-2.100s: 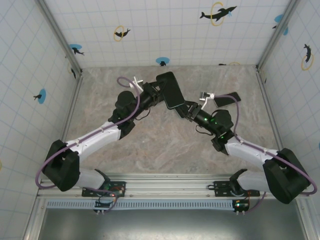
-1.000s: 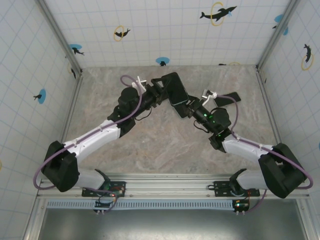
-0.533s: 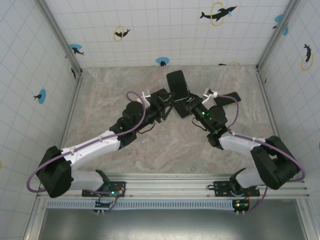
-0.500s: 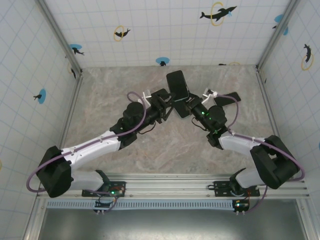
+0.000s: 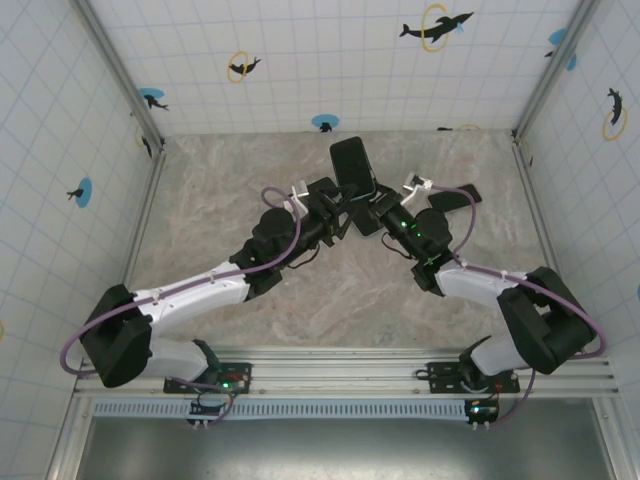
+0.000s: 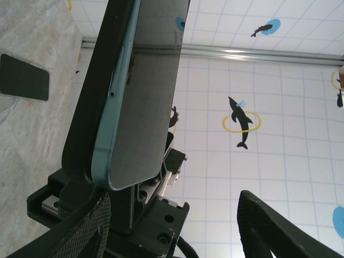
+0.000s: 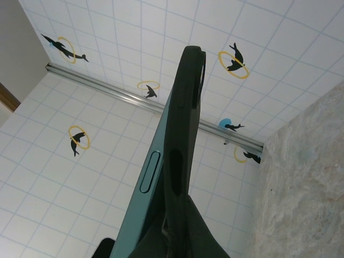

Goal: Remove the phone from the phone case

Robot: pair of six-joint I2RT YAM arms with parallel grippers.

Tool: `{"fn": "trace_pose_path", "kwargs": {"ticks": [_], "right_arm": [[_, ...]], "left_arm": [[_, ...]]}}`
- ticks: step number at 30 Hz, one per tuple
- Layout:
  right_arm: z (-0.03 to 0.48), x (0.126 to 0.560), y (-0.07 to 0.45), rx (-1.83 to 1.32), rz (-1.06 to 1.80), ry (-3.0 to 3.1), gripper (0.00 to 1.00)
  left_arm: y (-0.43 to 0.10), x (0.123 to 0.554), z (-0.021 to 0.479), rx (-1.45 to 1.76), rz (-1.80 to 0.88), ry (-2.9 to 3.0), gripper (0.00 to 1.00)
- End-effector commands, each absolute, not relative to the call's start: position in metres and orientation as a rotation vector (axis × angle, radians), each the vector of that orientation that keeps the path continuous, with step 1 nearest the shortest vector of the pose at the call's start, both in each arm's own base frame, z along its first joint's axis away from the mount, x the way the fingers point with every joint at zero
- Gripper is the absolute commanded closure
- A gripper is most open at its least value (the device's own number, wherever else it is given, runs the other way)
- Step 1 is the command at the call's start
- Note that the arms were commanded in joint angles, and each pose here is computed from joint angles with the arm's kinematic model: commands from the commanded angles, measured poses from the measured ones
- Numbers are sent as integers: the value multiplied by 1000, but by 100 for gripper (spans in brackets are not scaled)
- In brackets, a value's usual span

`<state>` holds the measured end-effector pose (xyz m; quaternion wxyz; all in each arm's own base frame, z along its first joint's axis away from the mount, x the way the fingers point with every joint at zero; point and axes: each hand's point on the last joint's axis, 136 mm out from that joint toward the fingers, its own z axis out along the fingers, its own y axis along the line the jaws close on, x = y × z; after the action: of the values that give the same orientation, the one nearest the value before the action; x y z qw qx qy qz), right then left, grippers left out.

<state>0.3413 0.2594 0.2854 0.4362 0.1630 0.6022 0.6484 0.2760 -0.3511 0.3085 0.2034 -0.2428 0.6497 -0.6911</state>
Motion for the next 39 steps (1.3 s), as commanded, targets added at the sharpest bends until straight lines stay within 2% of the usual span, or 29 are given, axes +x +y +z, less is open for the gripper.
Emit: {"fn": "trace_pose_path", "kwargs": {"ticks": [1,6,17,34,39], "right_arm": [[340,329,254,313,1675,1312,98],[336,325,255,298,1669,1327,97],[348,319,258,286,1693,1295,98],[339,326,248,333,1657,1306,98],[338,322,252,315,1677,1312,98]], "left_arm": [[-351,278,325,-702,-1990,1734,37],[-349,280,332,-700,-2009,1684,39],[-353,282,313,-737,-1996,1724,40],[-358,267,293,-732,-1946,1823,42],[-352,273,302,-735,-1928,1766,43]]}}
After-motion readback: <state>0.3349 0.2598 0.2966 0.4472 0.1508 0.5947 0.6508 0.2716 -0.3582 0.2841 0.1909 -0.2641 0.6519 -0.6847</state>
